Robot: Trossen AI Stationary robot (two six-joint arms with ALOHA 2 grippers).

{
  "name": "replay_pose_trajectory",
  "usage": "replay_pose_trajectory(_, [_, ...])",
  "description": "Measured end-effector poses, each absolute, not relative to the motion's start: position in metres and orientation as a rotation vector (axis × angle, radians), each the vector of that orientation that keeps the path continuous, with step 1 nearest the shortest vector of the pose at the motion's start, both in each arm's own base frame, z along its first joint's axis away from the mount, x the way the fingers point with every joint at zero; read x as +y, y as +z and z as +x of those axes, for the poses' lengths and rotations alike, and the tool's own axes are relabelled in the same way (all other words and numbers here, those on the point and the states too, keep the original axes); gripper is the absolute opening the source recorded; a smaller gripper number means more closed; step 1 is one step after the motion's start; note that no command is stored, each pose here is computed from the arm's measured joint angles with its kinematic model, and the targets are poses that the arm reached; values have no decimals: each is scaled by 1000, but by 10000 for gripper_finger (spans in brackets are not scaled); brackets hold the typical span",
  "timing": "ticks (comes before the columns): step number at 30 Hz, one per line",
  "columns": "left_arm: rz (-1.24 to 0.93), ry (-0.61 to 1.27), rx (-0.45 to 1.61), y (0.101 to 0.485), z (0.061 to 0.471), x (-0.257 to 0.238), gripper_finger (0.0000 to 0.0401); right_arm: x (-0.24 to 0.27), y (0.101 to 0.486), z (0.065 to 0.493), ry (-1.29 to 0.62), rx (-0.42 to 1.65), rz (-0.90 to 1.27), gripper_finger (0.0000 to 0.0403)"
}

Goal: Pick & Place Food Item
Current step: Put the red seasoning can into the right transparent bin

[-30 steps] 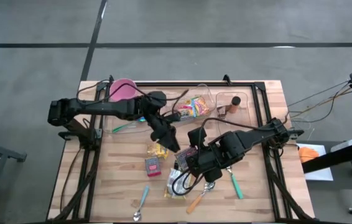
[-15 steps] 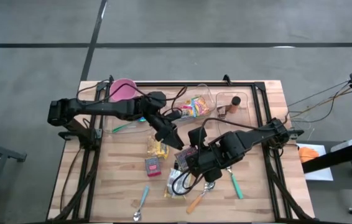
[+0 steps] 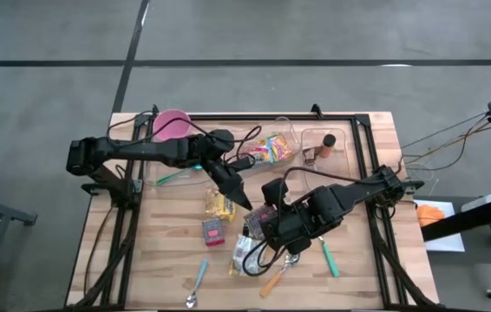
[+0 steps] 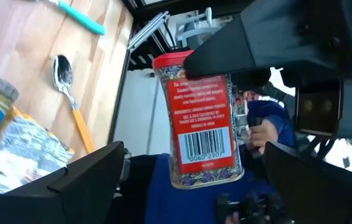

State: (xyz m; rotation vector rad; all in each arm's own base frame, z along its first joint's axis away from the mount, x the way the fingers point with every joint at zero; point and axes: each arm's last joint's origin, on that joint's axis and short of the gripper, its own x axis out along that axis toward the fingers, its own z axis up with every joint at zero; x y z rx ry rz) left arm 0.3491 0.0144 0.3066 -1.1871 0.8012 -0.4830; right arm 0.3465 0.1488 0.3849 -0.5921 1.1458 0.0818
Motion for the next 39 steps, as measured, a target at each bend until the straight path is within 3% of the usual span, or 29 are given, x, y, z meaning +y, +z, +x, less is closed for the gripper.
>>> replay_pose_trajectory(24, [-1225, -463, 838, 306, 351, -9, 386, 136, 388, 360, 92, 1075, -595, 306])
replay_pose_trajectory(28, [-1220, -469, 839, 306, 351, -11, 339, 136, 388, 361, 91, 1075, -595, 306])
replay_pose_trajectory(35, [-1192, -475, 830, 306, 351, -10, 185, 136, 388, 361, 95, 1073, -592, 306])
replay_pose_trajectory(39, [-1189, -475, 830, 306, 351, -10, 179, 137, 388, 361, 98, 1068, -592, 306])
